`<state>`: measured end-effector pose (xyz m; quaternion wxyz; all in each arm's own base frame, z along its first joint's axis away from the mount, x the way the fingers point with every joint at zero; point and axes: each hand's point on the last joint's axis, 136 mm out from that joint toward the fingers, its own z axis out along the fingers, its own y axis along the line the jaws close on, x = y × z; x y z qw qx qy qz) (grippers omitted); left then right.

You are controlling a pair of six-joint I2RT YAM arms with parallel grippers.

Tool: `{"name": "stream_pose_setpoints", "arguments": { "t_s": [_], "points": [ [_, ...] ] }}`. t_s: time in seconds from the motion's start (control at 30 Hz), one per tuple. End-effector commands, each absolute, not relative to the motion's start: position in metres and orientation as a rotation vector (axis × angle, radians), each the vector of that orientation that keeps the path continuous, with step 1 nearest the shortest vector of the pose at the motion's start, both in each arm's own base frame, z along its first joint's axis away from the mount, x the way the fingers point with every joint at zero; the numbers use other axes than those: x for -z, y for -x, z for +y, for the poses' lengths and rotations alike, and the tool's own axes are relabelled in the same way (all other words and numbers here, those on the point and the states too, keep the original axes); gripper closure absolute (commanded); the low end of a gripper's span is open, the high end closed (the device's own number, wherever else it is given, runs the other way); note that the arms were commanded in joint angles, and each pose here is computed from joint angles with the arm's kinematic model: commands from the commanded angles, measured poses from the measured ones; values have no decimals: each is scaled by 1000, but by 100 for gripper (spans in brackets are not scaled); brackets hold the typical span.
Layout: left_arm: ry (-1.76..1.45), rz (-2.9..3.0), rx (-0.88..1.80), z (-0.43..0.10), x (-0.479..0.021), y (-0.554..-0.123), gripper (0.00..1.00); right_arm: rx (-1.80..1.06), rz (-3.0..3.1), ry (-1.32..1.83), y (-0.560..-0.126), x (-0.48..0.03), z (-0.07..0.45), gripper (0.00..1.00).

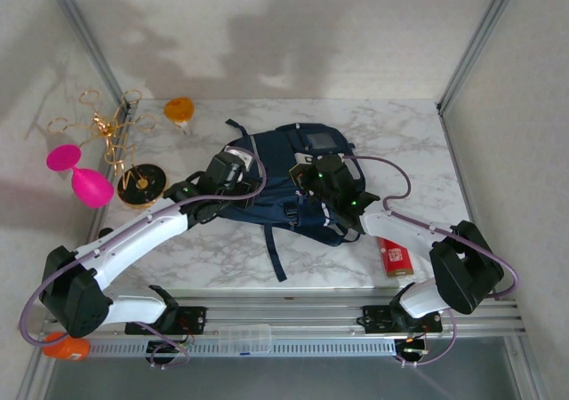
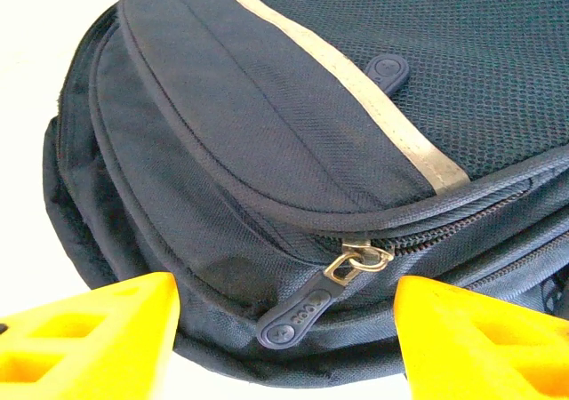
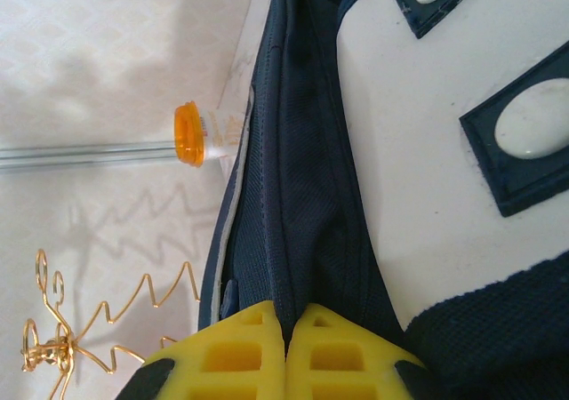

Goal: Pack the student bag
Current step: Unzip the student bag at the center of the table.

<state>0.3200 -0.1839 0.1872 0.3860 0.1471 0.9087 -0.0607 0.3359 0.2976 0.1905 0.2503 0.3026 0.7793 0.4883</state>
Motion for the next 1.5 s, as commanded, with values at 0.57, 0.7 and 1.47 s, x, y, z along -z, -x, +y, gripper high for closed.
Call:
{"name": "stream_pose_setpoints", "arguments": {
  "t_s": [0.57, 0.7, 1.47],
  "points": [
    [-539, 2337, 243, -194, -163, -326, 78, -1473, 1907, -738, -353, -265, 287, 100],
    [-516, 2329, 269, -196, -170, -325, 93, -1479, 1920, -684, -359, -268, 287, 100],
    [-42, 2415, 394, -297, -169, -299, 100, -1252, 2236, -221, -432, -234, 261, 96]
  ]
}}
